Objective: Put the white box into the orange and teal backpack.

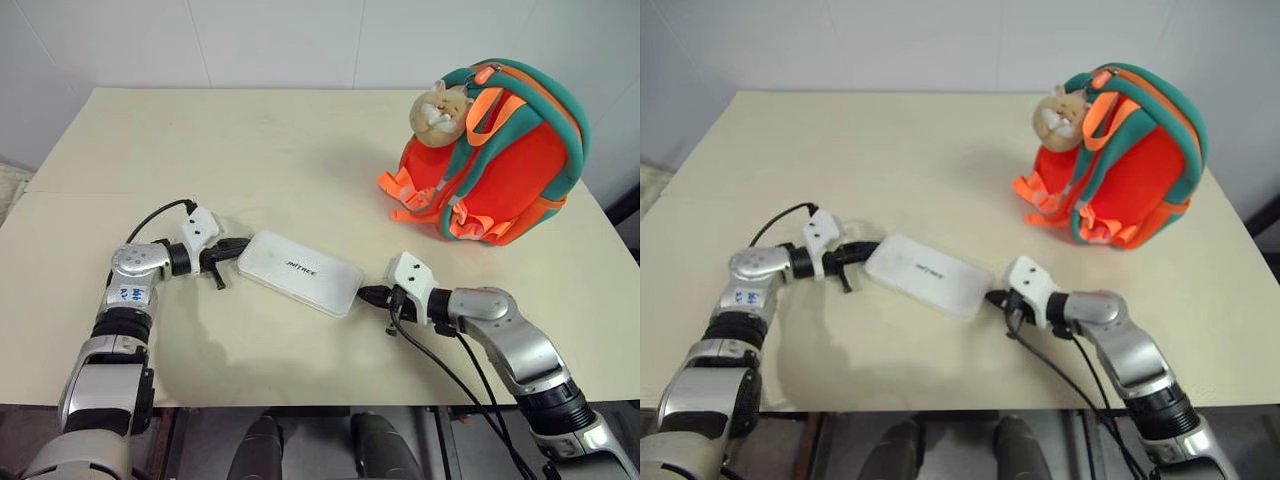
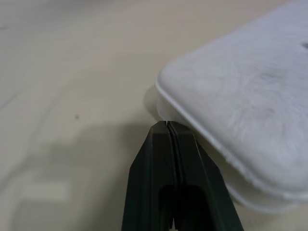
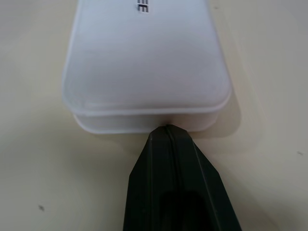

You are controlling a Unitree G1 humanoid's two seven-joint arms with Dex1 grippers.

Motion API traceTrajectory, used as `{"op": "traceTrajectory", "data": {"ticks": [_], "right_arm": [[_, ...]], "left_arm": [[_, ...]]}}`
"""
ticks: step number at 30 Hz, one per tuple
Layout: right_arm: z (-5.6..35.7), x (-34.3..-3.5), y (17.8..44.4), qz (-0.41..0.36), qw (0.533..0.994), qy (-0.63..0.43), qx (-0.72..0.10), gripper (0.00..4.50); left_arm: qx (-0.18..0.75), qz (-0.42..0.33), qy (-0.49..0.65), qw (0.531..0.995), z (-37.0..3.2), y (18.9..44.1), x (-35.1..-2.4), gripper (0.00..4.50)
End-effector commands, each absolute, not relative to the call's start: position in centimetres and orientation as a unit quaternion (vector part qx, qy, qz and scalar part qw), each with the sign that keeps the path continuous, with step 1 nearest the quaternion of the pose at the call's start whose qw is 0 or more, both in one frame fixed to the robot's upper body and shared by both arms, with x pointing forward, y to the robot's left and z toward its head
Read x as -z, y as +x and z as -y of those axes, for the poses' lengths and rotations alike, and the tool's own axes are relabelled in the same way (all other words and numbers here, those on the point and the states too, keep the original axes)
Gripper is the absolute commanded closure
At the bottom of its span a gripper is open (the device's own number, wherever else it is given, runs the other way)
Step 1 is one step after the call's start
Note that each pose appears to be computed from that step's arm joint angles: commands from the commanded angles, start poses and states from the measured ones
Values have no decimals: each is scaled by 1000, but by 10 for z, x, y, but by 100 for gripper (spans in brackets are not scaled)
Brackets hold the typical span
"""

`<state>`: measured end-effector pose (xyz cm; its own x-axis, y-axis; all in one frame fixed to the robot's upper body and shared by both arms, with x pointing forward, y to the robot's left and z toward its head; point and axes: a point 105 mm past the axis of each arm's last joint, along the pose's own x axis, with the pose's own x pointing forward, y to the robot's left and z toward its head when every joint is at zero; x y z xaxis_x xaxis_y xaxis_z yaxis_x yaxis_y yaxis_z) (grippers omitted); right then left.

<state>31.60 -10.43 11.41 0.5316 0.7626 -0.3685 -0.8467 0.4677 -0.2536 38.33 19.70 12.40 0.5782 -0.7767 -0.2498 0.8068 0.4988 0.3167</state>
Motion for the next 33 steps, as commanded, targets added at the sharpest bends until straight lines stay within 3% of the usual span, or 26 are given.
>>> {"op": "traceTrajectory", "data": {"ticks": [1,15,26,32,33], "right_arm": [[113,-132,324,-72,847,-228,-476,450],[126,-126,350,-65,839,-236,-486,450],[127,-131,353,-59,833,-245,-493,450],[143,-142,353,-72,834,-261,-481,450],[146,-144,352,-73,835,-263,-478,433]], "left_arm": [[497,-42,198,844,-188,368,-120,446],[508,-74,167,842,-182,329,-112,446],[440,-101,219,865,-209,337,-109,446],[412,-182,298,842,-239,338,-100,446],[409,-196,301,839,-244,338,-100,449]]}}
